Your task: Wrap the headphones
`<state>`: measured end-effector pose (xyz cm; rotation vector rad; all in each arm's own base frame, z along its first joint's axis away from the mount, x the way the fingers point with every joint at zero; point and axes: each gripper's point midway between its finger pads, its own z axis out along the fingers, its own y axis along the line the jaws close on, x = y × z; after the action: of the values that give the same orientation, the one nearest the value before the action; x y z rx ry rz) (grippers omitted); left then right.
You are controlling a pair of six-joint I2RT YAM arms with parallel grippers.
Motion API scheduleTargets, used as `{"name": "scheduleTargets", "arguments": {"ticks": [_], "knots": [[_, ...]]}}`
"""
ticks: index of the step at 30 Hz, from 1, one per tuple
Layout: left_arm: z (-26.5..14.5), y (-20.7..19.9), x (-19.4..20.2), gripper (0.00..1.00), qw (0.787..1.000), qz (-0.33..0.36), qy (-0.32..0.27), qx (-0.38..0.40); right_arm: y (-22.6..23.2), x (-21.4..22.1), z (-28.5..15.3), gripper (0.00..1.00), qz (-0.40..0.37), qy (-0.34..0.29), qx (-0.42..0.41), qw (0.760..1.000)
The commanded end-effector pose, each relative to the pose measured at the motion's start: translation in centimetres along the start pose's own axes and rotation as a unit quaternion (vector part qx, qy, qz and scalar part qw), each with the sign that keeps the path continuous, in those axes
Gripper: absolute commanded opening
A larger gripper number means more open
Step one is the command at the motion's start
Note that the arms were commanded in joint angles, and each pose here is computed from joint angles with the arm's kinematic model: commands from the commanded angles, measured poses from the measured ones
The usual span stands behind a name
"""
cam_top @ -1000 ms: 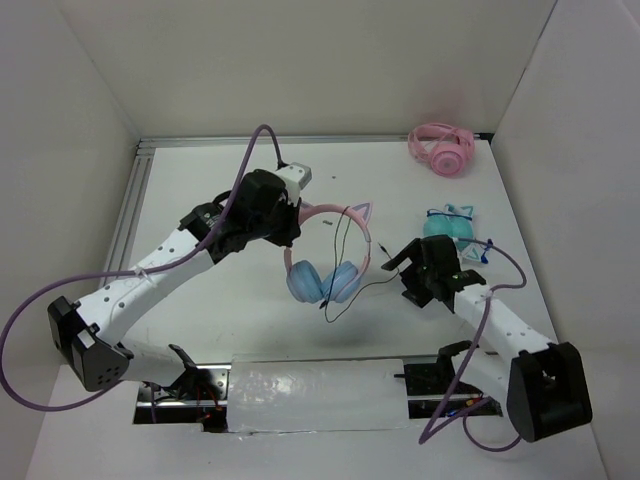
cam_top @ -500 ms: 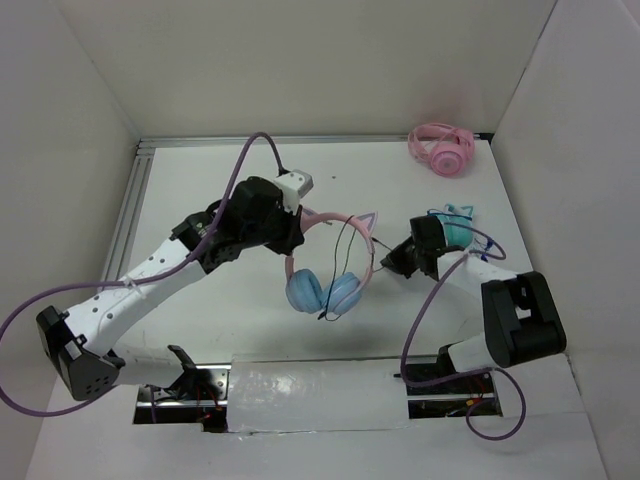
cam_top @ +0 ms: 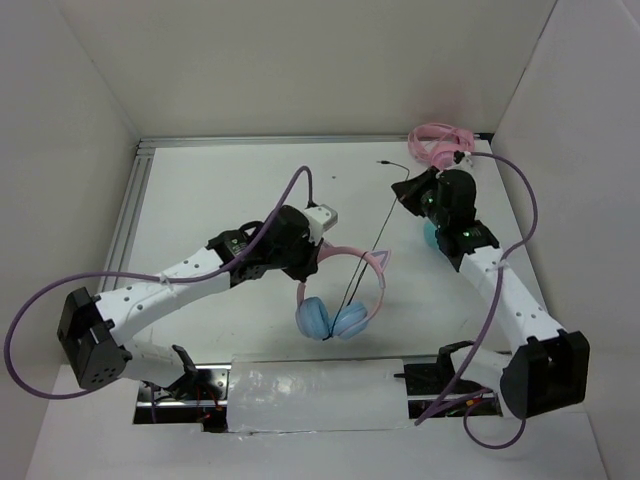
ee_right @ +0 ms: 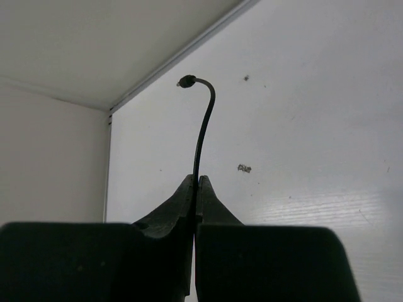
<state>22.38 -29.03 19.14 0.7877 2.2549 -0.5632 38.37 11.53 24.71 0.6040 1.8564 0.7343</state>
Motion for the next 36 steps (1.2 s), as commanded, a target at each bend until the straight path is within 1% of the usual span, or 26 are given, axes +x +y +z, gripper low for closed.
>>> {"name": "scheduleTargets", "arguments": {"ticks": [1, 3, 5, 7, 11, 12, 13, 14, 15, 17, 19, 21, 22, 23, 24, 25, 26, 27, 28, 29, 30, 32, 33, 36], "knots": [[0.9, -1.3, 1.2, 0.00, 1.000, 0.001, 0.024, 0.020, 5.4, -5.2, -3.1, 0.00, -0.060, -0.089, -0.090, 0.990], [1.7, -1.1, 1.7, 0.00, 0.999, -0.008, 0.041, 0.008, 6.8, -5.1, -4.3, 0.00, -0.085, -0.081, -0.123, 0.986], [2.5, -0.2, 1.7, 0.00, 0.998, -0.018, 0.050, -0.023, 7.6, -3.8, -5.0, 0.00, -0.105, -0.067, -0.149, 0.981], [3.4, 0.5, 2.3, 0.00, 0.996, -0.019, 0.070, -0.044, 8.8, -3.5, -6.5, 0.00, -0.123, -0.077, -0.182, 0.972], [4.3, 0.9, 2.0, 0.00, 0.995, -0.037, 0.082, -0.053, 9.9, -1.4, -8.7, 0.00, -0.159, -0.087, -0.234, 0.955], [4.3, 1.3, 1.7, 0.00, 0.994, -0.044, 0.080, -0.054, 11.0, -0.7, -10.2, 0.00, -0.174, -0.087, -0.267, 0.944], [4.5, 1.3, 1.6, 0.00, 0.994, -0.051, 0.080, -0.047, 11.5, -0.6, -10.9, 0.00, -0.200, -0.097, -0.285, 0.932], [4.5, 1.4, 1.2, 0.00, 0.994, -0.056, 0.077, -0.045, 11.4, 0.4, -11.3, 0.00, -0.224, -0.091, -0.300, 0.923], [4.5, 1.8, 0.9, 0.00, 0.994, -0.062, 0.074, -0.048, 12.3, 1.7, -12.8, 0.00, -0.252, -0.077, -0.341, 0.902], [4.6, 1.7, 0.1, 0.00, 0.995, -0.064, 0.065, -0.034, 12.7, 4.0, -13.9, 0.00, -0.312, -0.060, -0.381, 0.868], [4.6, 1.8, -0.7, 0.00, 0.996, -0.072, 0.058, -0.016, 12.8, 6.7, -15.3, 0.00, -0.379, -0.031, -0.429, 0.819], [4.7, 2.4, -1.1, 0.00, 0.995, -0.084, 0.055, -0.012, 12.6, 8.4, -16.2, 0.00, -0.417, -0.015, -0.456, 0.786], [4.7, 2.7, -1.1, 0.00, 0.995, -0.087, 0.055, -0.012, 12.2, 9.8, -16.8, 0.00, -0.435, 0.006, -0.475, 0.764], [4.8, 2.9, -1.2, 0.00, 0.994, -0.093, 0.056, -0.011, 12.1, 10.8, -17.3, 0.00, -0.468, 0.004, -0.494, 0.733], [4.9, 3.3, -1.3, 0.00, 0.993, -0.099, 0.057, -0.015, 11.9, 12.0, -18.3, 0.00, -0.475, 0.021, -0.517, 0.712], [5.0, 3.6, -1.4, 0.00, 0.993, -0.102, 0.058, -0.021, 11.6, 12.6, -18.6, 0.00, -0.485, 0.031, -0.528, 0.697], [5.1, 3.8, -1.4, 0.00, 0.992, -0.108, 0.061, -0.024, 11.5, 13.3, -19.1, 0.00, -0.517, 0.023, -0.547, 0.658], [5.1, 4.1, -1.3, 0.00, 0.991, -0.114, 0.065, -0.027, 11.1, 14.1, -19.5, 0.00, -0.530, 0.034, -0.559, 0.637], [5.2, 4.2, -1.4, 0.00, 0.990, -0.118, 0.066, -0.027, 9.9, 15.3, -19.7, 0.00, -0.537, 0.066, -0.564, 0.623], [5.3, 4.3, -1.5, 0.00, 0.990, -0.121, 0.066, -0.026, 9.8, 16.1, -20.4, 0.00, -0.561, 0.062, -0.592, 0.575], [5.4, 4.4, -1.7, 0.00, 0.990, -0.126, 0.065, -0.020, 8.7, 17.1, -20.8, 0.00, -0.563, 0.091, -0.600, 0.561], [5.4, 4.4, -2.3, 0.00, 0.990, -0.127, 0.056, -0.009, 8.3, 17.8, -21.3, 0.00, -0.563, 0.108, -0.615, 0.541], [5.4, 4.7, -2.9, 0.00, 0.990, -0.128, 0.049, -0.004, 7.5, 18.4, -21.6, 0.00, -0.573, 0.119, -0.624, 0.518], [5.6, 4.9, -3.3, 0.00, 0.990, -0.133, 0.050, -0.006, 6.1, 19.2, -21.7, 0.01, -0.590, 0.129, -0.628, 0.490]]}}
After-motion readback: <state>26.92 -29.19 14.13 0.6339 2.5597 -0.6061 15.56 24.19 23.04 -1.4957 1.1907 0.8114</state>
